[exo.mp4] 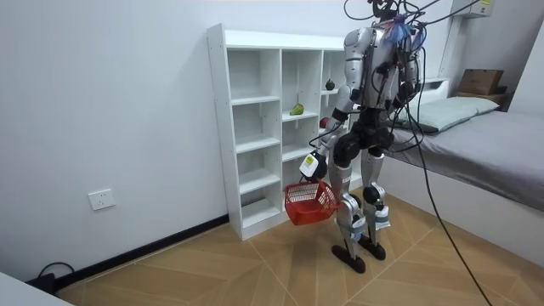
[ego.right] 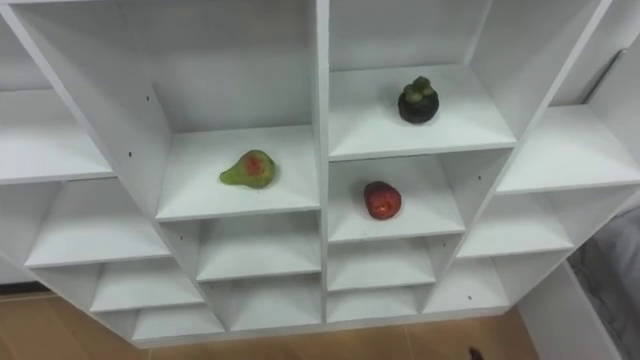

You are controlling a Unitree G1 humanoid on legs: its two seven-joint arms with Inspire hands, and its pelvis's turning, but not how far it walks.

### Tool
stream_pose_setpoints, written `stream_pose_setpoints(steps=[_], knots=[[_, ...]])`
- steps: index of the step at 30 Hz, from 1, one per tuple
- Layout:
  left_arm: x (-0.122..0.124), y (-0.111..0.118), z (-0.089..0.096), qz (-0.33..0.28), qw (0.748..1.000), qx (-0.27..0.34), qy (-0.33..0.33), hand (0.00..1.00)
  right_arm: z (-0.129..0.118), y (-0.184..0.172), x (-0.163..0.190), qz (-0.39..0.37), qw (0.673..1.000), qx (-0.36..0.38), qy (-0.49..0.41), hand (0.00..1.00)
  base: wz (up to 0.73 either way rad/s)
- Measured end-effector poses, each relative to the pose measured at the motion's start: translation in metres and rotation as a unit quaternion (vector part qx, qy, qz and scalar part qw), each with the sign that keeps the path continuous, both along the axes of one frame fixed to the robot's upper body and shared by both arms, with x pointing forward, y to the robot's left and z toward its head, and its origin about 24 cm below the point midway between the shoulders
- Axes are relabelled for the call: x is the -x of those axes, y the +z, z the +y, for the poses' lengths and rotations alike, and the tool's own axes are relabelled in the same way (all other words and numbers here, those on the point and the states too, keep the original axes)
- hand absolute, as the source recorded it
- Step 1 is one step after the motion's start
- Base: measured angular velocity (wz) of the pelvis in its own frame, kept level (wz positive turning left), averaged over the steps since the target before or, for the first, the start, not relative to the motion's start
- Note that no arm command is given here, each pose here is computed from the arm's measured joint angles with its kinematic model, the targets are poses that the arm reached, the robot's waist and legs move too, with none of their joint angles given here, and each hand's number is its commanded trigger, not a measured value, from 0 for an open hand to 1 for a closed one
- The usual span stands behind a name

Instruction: Collect fruits from the closet

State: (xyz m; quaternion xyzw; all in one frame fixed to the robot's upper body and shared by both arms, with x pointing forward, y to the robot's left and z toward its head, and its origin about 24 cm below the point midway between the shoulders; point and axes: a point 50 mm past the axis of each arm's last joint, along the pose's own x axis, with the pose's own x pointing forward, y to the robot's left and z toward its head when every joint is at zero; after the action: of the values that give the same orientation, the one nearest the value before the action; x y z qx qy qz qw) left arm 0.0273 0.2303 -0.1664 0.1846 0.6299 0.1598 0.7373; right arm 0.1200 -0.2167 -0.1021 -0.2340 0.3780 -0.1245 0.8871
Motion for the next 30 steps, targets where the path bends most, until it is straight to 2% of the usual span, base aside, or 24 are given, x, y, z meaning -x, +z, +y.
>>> stream_pose_setpoints(steps=[3, 7, 12, 15, 25, 30], knots=[[-0.002, 0.001, -0.001, -0.023, 0.999, 0.001, 0.023, 1.00, 0.009, 0.015, -0.015, -0.058, 0.998, -0.014, 0.006, 0.00, 0.00], [0.001, 0.002, 0.000, -0.037, 0.999, -0.003, 0.024, 1.00, 0.014, 0.030, -0.018, -0.100, 0.995, -0.017, 0.009, 0.00, -0.01], [0.004, 0.003, 0.005, -0.052, 0.998, -0.020, 0.034, 1.00, 0.018, 0.068, -0.036, -0.218, 0.976, 0.000, 0.011, 0.00, -0.08], [0.005, 0.003, 0.005, -0.053, 0.998, -0.019, 0.033, 1.00, 0.021, 0.085, -0.042, -0.261, 0.965, 0.011, 0.018, 0.00, 0.00], [0.011, 0.001, 0.005, -0.036, 0.999, -0.014, 0.034, 1.00, 0.025, 0.105, -0.050, -0.321, 0.947, 0.023, 0.019, 0.00, 0.00], [0.006, 0.000, 0.004, -0.039, 0.999, -0.008, 0.025, 1.00, 0.034, 0.131, -0.056, -0.384, 0.923, 0.021, 0.036, 0.00, -0.04]])
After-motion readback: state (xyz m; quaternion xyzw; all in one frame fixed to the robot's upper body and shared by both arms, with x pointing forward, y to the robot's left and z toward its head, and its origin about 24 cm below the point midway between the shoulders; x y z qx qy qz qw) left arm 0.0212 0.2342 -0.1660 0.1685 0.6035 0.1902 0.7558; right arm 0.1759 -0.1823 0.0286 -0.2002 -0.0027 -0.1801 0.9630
